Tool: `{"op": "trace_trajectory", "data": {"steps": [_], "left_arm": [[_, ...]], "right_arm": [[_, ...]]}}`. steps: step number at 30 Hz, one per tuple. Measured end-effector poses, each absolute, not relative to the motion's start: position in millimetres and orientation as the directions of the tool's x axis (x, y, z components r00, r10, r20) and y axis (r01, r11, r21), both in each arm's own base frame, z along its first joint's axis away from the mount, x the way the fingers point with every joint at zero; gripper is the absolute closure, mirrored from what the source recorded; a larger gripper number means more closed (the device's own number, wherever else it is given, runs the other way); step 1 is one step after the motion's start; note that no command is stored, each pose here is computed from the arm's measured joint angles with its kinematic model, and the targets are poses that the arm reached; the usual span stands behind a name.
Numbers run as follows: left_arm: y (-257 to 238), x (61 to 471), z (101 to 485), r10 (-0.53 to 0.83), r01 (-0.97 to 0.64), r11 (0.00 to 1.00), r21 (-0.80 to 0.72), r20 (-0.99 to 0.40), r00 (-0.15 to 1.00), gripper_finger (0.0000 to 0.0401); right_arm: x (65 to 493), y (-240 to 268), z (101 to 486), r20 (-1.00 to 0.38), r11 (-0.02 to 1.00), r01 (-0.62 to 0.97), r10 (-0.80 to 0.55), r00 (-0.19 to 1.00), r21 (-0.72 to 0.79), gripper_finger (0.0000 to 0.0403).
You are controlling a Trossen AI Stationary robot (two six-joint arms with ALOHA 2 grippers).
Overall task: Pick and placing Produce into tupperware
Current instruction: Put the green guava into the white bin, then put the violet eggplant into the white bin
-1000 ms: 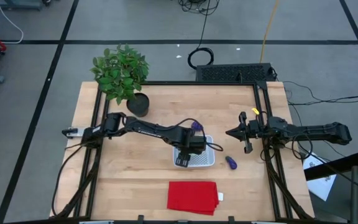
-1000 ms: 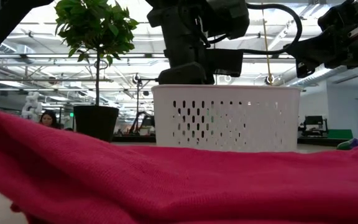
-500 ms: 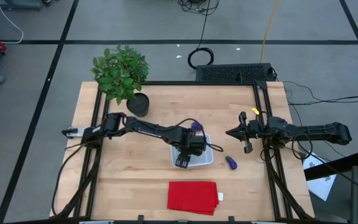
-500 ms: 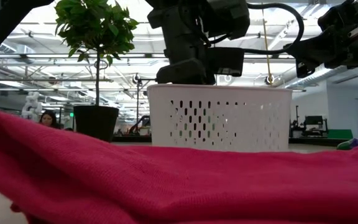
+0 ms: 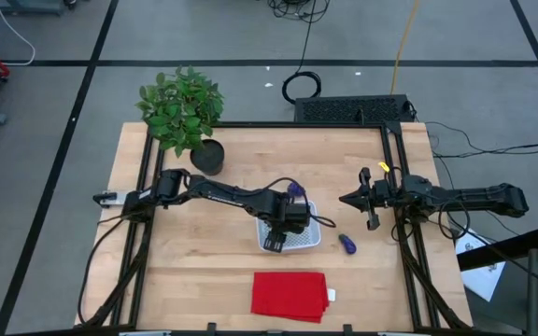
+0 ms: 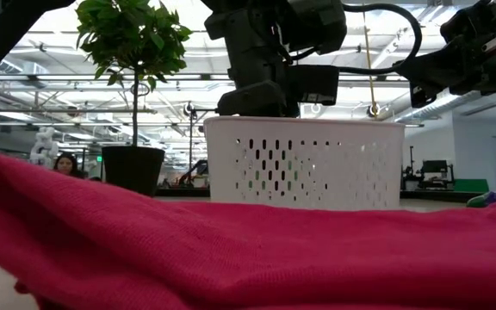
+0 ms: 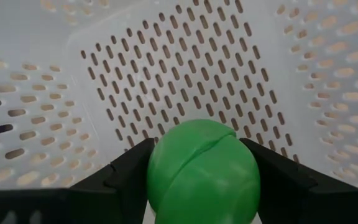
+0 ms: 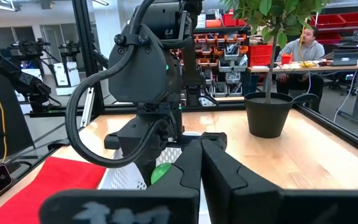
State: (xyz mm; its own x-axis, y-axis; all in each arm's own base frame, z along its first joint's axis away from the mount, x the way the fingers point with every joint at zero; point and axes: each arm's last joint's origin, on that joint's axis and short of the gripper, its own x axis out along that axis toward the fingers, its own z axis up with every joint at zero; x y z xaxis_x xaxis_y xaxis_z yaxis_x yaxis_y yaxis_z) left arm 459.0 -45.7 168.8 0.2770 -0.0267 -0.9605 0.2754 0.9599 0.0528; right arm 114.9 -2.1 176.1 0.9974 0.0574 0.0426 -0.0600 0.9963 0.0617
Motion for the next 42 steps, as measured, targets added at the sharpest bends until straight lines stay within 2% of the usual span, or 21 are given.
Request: {"op": "trace_trajectory", "data": {"steps": [5, 16, 22, 31, 34, 37, 42], "left_arm": [[-45.6, 459.0, 168.8, -0.035, 0.272, 0.961, 0.043, -0.960, 0.276, 0.0162], [-45.6, 459.0, 168.8, -0.034, 0.268, 0.963, 0.043, -0.960, 0.276, 0.0098], [-45.4, 458.1, 173.0, -0.030, 0.277, 0.960, 0.050, -0.961, 0.275, 0.0095], [-46.1, 463.2, 213.2, -0.020, 0.285, 0.956, 0.068, -0.955, 0.296, 0.0093], [-45.3, 466.5, 227.3, 0.026, 0.266, 0.956, 0.121, -0.941, 0.337, 0.0097], [-44.2, 464.6, 235.1, 0.078, 0.252, 0.953, 0.165, -0.943, 0.325, 0.0114], [-43.7, 464.1, 242.4, 0.109, 0.240, 0.951, 0.194, -0.939, 0.326, 0.0183]], "right_arm": [[114.9, -2.1, 176.1, 0.043, 0.996, -0.060, 0.058, 0.997, 0.062, 0.0403], [114.9, -2.1, 176.1, 0.042, 0.996, -0.060, 0.057, 0.997, 0.062, 0.0403], [114.9, -2.1, 176.1, 0.043, 0.996, -0.060, 0.058, 0.997, 0.062, 0.0403], [114.9, -2.1, 176.1, 0.043, 0.996, -0.060, 0.058, 0.997, 0.062, 0.0403], [114.9, -2.1, 176.1, 0.042, 0.996, -0.060, 0.058, 0.997, 0.062, 0.0403], [114.9, -2.1, 175.7, 0.038, 0.996, -0.060, 0.058, 0.998, 0.063, 0.0403], [114.9, -2.1, 175.7, 0.038, 0.996, -0.060, 0.058, 0.998, 0.063, 0.0403]]}}
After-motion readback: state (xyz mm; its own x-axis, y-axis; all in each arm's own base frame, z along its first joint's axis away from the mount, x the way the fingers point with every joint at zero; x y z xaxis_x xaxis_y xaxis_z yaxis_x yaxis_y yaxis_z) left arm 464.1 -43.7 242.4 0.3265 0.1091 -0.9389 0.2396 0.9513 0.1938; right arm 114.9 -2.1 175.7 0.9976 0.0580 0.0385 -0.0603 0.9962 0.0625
